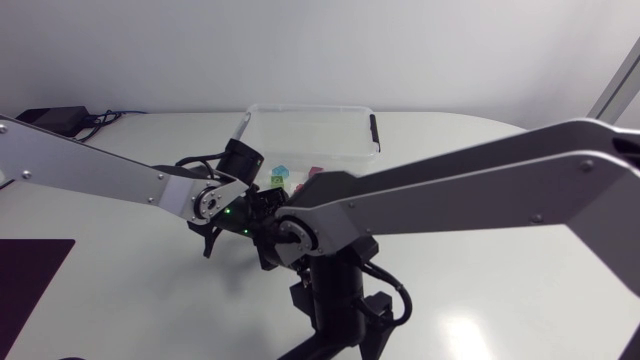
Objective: Place the duplo bricks in the container
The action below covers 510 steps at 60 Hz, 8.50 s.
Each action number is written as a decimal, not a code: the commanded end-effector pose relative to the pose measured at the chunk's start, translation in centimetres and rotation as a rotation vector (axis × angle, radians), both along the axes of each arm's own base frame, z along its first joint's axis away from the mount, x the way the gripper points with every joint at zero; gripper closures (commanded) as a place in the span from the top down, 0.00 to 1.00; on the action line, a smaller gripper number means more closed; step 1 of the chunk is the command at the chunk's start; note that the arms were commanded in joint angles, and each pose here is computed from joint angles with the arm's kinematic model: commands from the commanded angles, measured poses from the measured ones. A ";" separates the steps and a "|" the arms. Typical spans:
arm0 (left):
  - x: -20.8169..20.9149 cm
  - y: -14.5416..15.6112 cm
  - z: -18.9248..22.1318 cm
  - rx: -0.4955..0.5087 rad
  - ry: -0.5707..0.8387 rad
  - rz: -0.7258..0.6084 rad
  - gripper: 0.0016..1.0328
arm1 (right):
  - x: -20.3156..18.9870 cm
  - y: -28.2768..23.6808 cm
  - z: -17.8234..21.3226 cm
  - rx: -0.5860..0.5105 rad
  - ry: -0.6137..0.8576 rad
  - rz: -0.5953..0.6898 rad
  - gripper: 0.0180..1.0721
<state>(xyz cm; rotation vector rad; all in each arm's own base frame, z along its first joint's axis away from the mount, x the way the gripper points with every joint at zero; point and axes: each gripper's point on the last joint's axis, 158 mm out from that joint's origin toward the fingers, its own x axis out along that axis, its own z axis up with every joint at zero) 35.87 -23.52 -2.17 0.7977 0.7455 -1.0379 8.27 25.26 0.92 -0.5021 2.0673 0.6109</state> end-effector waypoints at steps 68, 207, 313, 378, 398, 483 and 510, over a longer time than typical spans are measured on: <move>-2.1 3.1 24.6 -0.284 -0.280 0.087 0.05 | -3.8 -0.6 -4.8 -0.079 -0.049 0.160 0.27; 0.6 37.6 24.0 -0.260 -0.451 1.328 0.71 | 39.4 2.5 12.7 0.244 -0.840 -0.556 0.96; -14.0 60.9 4.1 -0.224 0.016 2.226 0.81 | 20.7 -3.3 18.1 0.087 -0.648 -0.432 0.96; -12.2 62.4 -1.7 -0.201 0.068 2.270 0.31 | 19.3 -3.6 19.9 0.123 -0.684 -0.424 0.96; -10.0 58.9 4.8 -0.242 -0.029 2.151 0.14 | 19.2 -4.8 21.5 0.145 -0.720 -0.458 0.96; 16.8 6.7 22.3 -0.407 -0.013 0.767 0.14 | 20.5 -12.7 19.1 -0.020 -0.767 -0.617 0.96; 15.6 2.1 20.0 -0.388 0.074 0.669 0.87 | 20.5 -13.3 19.1 -0.030 -0.785 -0.625 0.96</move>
